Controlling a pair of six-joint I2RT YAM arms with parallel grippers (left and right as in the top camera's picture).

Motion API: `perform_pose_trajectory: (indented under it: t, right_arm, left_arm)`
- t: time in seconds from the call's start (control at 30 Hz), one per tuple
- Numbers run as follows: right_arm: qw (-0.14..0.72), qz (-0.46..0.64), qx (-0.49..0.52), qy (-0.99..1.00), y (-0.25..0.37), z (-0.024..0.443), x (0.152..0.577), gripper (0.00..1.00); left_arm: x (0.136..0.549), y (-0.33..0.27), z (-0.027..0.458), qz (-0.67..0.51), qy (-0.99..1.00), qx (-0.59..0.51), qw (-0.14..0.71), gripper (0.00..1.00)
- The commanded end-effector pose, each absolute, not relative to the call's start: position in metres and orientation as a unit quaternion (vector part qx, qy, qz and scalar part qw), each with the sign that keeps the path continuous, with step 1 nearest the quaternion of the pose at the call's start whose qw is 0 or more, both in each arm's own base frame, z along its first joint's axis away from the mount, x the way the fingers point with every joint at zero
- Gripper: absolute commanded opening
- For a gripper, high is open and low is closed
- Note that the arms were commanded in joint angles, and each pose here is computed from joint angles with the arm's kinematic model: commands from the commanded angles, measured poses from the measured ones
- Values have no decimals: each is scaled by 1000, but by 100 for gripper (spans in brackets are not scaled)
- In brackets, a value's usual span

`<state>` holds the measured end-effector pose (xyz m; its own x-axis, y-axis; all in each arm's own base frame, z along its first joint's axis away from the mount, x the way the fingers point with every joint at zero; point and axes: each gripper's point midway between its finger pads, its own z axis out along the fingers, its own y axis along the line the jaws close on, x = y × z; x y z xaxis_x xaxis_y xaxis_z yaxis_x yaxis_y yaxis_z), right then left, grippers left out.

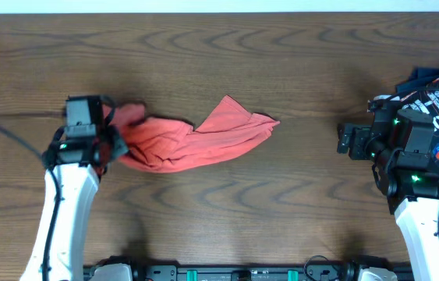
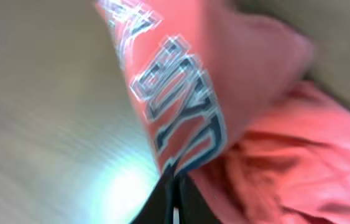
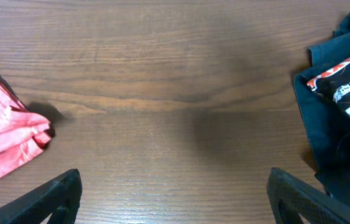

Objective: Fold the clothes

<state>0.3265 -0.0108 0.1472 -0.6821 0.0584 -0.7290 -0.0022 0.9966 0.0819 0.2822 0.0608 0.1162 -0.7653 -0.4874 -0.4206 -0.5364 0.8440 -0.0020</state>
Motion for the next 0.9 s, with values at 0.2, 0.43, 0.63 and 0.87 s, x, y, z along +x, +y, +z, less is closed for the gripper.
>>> perform_pose_trajectory:
  t: [0.2, 0.43, 0.63, 0.87]
  right_arm:
    - [408, 38, 15, 912, -13, 156, 330, 93]
    - [408, 38, 15, 912, -13, 156, 330, 94]
    - [403, 39, 16, 914, -12, 154, 328, 94]
    - [402, 39, 16, 915, -12, 154, 328, 94]
  left_arm:
    - [227, 97, 90, 154, 883, -422, 132, 53]
    - [288, 68, 127, 47, 914, -340, 219, 65]
    - [334, -22, 140, -85, 948, -141, 271, 63]
    - [335, -80, 93, -95, 971, -69, 208, 63]
